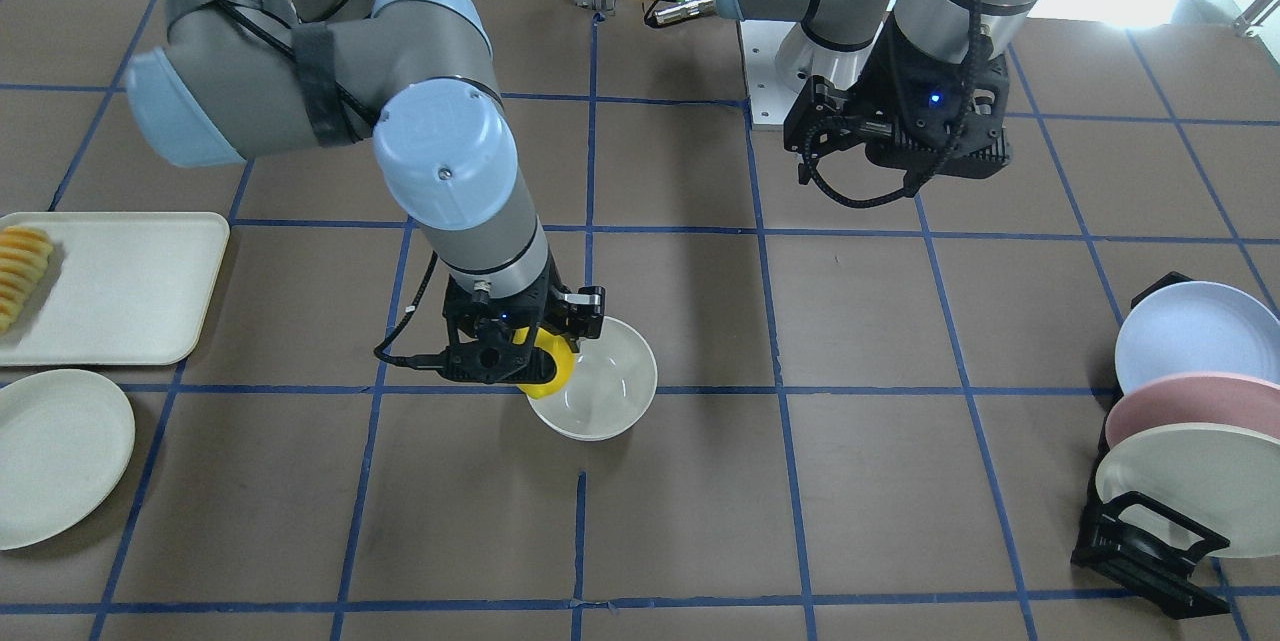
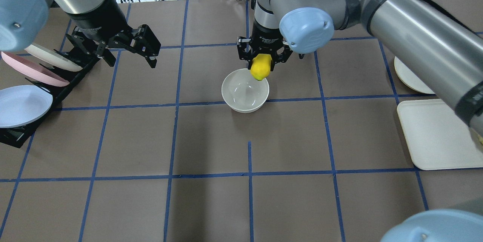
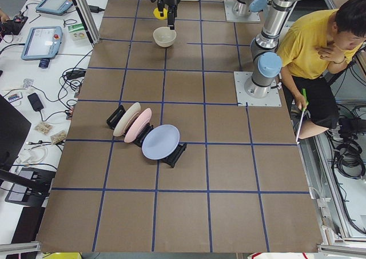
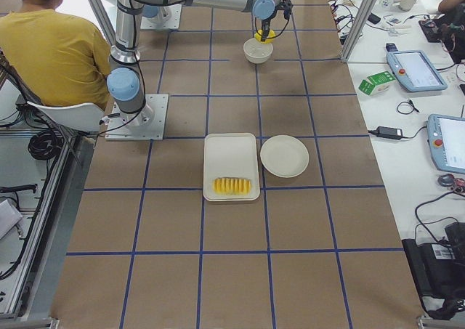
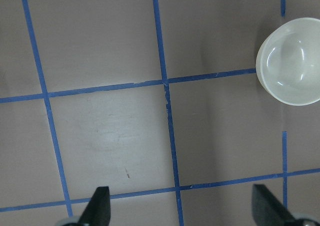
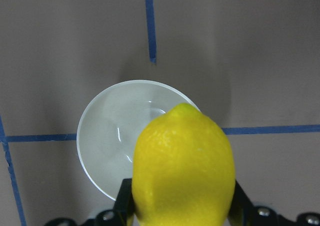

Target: Place bowl and put lemon in it

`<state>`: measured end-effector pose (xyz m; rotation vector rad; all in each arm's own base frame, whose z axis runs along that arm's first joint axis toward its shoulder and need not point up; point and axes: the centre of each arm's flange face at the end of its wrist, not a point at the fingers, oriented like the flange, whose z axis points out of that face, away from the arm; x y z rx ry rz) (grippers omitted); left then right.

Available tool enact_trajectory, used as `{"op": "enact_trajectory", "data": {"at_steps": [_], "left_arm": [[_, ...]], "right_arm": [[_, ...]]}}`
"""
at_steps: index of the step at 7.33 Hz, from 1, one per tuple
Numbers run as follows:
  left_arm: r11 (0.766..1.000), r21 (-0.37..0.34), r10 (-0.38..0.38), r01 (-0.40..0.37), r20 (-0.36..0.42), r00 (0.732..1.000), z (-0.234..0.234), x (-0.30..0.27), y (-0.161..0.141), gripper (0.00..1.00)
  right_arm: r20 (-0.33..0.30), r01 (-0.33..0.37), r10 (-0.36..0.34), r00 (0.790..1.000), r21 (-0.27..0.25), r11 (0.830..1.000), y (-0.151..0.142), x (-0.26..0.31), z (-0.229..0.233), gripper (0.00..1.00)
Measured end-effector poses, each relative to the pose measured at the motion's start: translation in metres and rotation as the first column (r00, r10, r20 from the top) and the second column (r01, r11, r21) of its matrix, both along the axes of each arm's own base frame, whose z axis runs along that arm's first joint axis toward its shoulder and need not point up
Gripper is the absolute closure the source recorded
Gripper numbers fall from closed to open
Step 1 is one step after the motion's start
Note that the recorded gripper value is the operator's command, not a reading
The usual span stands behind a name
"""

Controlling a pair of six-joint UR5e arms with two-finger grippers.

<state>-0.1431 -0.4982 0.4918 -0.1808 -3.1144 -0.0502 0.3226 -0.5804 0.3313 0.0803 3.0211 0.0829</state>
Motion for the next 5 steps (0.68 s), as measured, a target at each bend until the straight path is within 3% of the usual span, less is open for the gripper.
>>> {"op": "enact_trajectory", "data": {"at_steps": [5], "left_arm": [[1.000, -0.009, -0.014, 0.014, 0.002, 1.000, 0.001, -0.001, 0.002, 0.00]], "right_arm": [[0.041, -0.014, 0.011, 0.999, 0.078, 0.997, -0.006, 0.025, -0.067, 1.00]]}}
